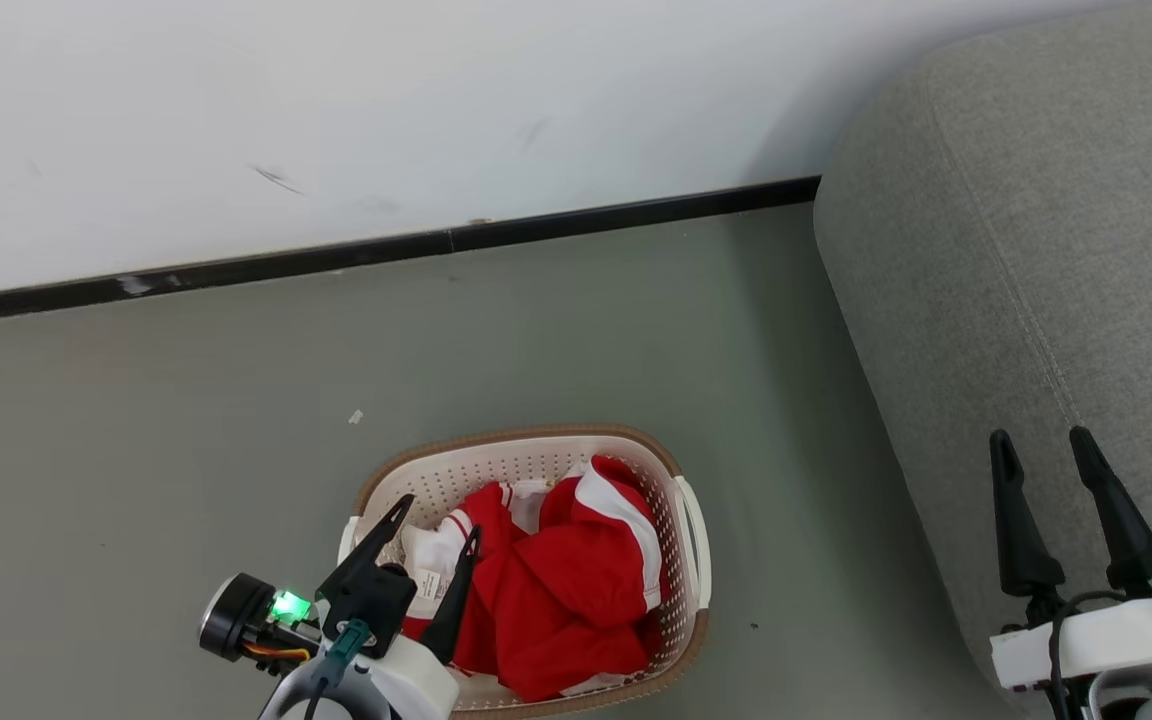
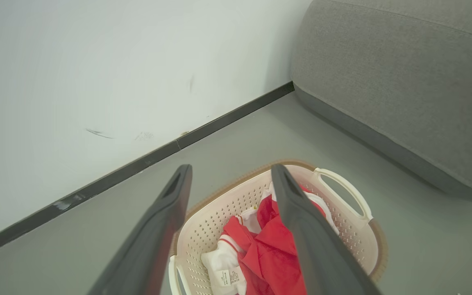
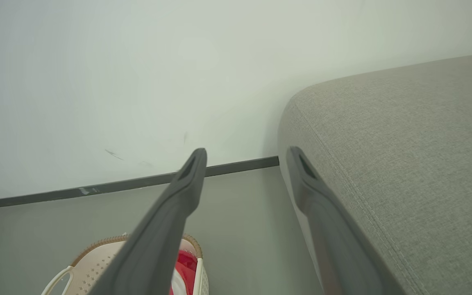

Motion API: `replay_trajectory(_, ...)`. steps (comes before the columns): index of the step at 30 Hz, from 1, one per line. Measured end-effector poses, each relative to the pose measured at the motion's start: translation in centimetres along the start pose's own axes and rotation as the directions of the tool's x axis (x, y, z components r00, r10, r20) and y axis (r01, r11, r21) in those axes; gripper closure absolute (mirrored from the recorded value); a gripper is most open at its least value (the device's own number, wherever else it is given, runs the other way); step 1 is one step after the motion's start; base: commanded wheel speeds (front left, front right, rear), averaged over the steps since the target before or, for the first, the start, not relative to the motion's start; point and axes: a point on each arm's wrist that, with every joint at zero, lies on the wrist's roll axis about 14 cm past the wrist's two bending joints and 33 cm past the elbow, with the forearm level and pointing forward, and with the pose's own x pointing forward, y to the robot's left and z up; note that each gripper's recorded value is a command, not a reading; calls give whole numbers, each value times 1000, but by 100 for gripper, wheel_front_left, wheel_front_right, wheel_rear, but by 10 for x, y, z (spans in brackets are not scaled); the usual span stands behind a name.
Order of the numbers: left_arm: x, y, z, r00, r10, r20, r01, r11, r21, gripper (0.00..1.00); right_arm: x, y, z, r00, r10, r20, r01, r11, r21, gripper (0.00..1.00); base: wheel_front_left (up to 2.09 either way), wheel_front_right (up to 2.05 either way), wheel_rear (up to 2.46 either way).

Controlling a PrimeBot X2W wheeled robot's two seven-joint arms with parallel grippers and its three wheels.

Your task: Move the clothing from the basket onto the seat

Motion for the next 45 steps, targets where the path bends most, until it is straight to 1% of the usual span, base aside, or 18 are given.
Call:
replay_trajectory(7,20,-3,-26,996,-46,-72,47,999,17,0,15,-2,0,1000,-8,10,8,1000,-5,0,0,0,0)
replay_trajectory(21,40,-11,-83,973,-93,-213,93,996,-10,0,37,-12,-11,999,-38,-1,38,999,-22,0,0,0,0)
replay_trajectory(27,56,-14,-97,965,-117,-236,118,993,-10,0,46,-17,-17,999,-52,-9,52,998,-29,0,0,0,0)
replay_trajectory(30,63,-19,-107,958,-137,-254,144,990,6,0,54,-21,-19,998,-60,-6,60,998,-33,0,0,0,0)
replay_trajectory(37,70,-23,-129,940,-171,-296,184,983,19,0,69,-20,-21,999,-52,7,53,998,-35,0,0,0,0)
replay_trajectory(45,77,-35,-153,914,-218,-343,238,971,17,0,85,-22,-21,998,-51,29,52,997,-55,0,0,0,0)
